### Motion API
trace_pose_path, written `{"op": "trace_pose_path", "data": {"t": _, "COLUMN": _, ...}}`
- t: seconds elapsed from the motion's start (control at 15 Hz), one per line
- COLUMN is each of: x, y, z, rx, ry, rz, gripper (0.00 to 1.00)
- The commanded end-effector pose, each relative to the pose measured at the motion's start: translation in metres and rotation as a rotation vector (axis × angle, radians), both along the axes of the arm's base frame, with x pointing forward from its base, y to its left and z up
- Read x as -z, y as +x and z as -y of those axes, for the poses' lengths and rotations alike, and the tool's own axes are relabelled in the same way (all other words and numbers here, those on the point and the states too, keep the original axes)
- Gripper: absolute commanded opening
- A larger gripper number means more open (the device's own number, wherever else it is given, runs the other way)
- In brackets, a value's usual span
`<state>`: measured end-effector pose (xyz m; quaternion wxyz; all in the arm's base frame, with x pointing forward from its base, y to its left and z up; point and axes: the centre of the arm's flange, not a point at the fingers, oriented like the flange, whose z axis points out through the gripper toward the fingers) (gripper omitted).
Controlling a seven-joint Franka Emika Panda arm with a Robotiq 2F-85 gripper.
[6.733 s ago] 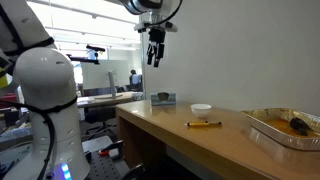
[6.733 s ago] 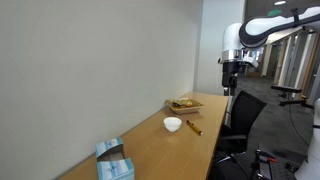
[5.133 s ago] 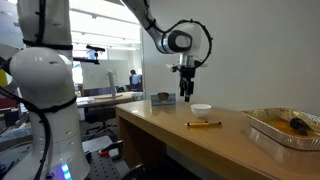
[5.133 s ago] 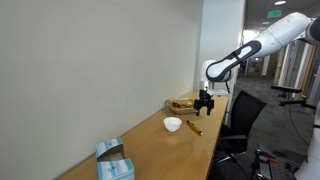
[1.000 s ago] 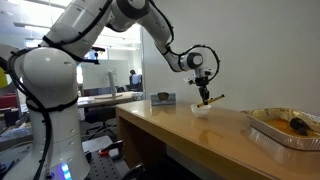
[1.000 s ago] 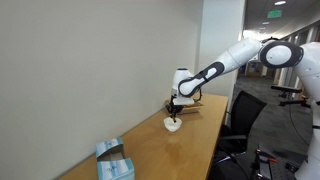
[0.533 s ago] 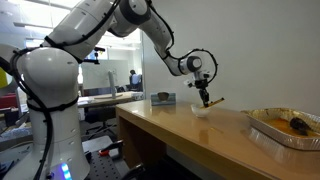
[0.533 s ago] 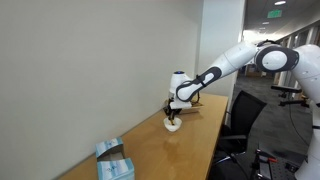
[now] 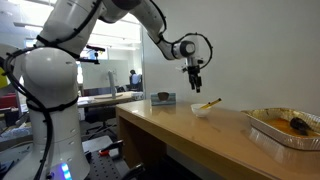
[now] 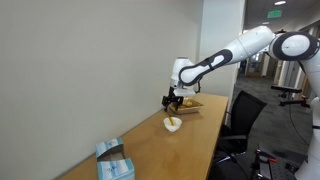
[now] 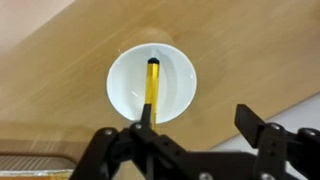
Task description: Put the pen in the white bowl
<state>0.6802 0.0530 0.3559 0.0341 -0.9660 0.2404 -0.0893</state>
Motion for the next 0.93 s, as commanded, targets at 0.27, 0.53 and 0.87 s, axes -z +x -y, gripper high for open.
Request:
{"op": "trace_pose_path", "data": {"t": 0.27, "x": -0.095, "y": -0.093, "z": 0.020, "rx": -0.249, "ry": -0.068, "rz": -0.195, "gripper": 1.00}}
{"op": "trace_pose_path", "data": {"t": 0.53, "x": -0.105, "y": -0.119, "z": 0.022, "rx": -0.435, "ry": -0.194, "rz": -0.140, "gripper": 1.00}}
{"op": "trace_pose_path", "data": {"t": 0.87, "x": -0.113, "y": -0.138, "z": 0.016, "rx": -0.557, "ry": -0.177, "rz": -0.103, "gripper": 1.00}}
